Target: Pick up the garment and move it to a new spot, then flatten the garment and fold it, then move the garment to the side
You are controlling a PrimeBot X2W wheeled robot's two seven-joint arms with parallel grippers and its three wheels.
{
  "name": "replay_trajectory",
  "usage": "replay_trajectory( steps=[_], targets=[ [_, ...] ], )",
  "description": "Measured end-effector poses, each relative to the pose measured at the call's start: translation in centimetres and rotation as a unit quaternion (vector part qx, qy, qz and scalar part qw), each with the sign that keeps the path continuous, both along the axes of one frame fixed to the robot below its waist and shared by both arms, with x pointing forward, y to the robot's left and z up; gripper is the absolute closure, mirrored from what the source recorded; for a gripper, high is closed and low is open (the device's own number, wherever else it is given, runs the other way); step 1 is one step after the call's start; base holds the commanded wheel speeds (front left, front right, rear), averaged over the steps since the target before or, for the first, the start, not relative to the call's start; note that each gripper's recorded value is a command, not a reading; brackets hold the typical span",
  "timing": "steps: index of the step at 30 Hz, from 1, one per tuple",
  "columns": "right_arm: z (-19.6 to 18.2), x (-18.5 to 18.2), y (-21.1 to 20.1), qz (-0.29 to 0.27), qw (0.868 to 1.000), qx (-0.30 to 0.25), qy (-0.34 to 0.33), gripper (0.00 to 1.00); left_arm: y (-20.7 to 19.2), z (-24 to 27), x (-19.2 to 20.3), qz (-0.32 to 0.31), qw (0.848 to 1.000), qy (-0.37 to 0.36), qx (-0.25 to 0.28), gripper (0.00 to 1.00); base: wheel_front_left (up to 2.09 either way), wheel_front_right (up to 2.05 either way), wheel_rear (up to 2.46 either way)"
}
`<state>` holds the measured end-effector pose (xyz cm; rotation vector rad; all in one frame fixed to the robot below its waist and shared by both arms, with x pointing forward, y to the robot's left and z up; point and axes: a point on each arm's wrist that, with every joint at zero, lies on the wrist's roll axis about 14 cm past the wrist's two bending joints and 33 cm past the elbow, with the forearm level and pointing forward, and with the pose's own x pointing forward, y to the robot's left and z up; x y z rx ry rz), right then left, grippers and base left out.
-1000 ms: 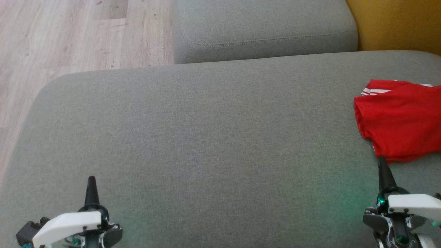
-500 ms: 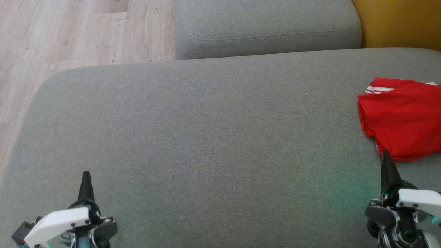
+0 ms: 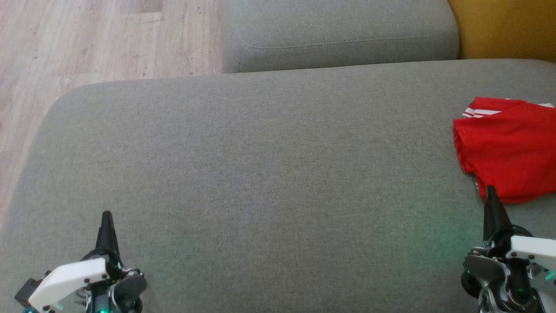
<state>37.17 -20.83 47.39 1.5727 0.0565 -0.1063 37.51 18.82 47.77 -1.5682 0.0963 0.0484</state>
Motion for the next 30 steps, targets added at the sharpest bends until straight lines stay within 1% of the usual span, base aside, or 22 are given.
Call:
replay_trajectory(
  steps=[30],
  targets=[
    [0.01,0.00,0.00,0.000,1.000,0.000,0.000,1.00,0.00,0.00,0.00,0.000,1.000,0.000,-0.001,1.00,0.00,0.00,0.00]
  ],
)
